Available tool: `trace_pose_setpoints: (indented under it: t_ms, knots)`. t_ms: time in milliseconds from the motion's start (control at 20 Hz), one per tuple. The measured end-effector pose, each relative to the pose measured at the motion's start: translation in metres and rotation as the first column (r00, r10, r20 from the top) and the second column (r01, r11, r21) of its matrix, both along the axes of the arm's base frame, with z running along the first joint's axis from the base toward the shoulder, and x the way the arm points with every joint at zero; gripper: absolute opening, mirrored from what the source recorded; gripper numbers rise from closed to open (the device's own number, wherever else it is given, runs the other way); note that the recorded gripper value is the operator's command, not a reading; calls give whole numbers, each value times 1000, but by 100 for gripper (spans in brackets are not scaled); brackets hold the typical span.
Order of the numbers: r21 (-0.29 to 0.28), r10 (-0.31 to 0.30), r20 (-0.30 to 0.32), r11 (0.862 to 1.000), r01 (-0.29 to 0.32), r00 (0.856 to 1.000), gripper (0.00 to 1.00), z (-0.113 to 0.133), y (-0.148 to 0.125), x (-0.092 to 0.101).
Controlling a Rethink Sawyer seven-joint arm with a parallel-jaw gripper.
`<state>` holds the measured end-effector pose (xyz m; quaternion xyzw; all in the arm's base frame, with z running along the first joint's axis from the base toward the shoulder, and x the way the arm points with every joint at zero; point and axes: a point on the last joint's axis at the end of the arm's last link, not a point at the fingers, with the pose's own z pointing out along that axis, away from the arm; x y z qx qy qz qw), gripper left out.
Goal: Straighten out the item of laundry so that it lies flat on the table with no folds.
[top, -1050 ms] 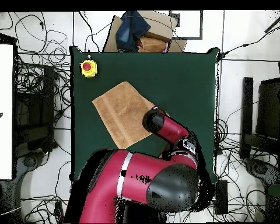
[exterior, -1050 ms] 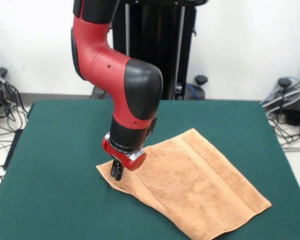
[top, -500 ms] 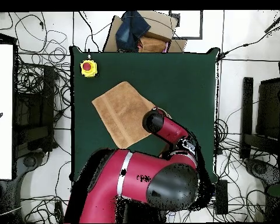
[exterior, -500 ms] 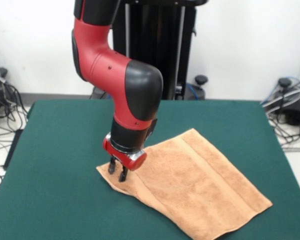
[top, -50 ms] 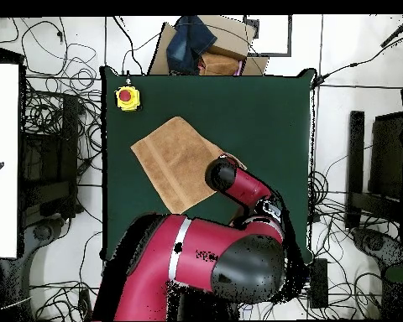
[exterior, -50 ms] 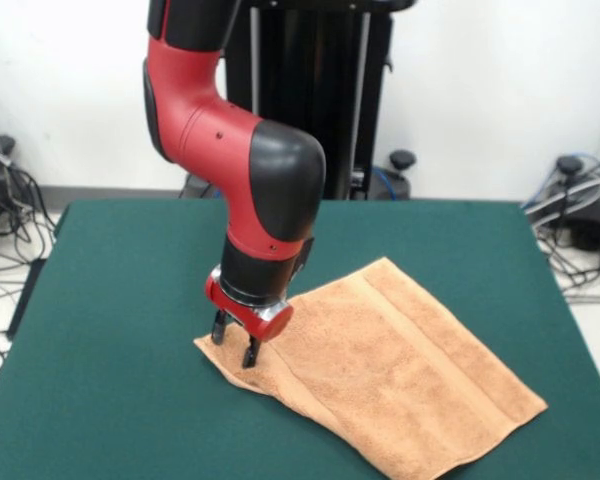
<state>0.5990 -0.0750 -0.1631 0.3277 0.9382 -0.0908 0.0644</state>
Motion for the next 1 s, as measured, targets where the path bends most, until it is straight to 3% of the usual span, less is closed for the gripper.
trace_pose_setpoints:
  t_ms: [500, 1000]
  knots:
    - [-3, 5, 15, 1000, -5, 1000, 100, 10, 2, 7]
    - [-23, 30, 64, 999, -29, 998, 100, 45, 22, 33]
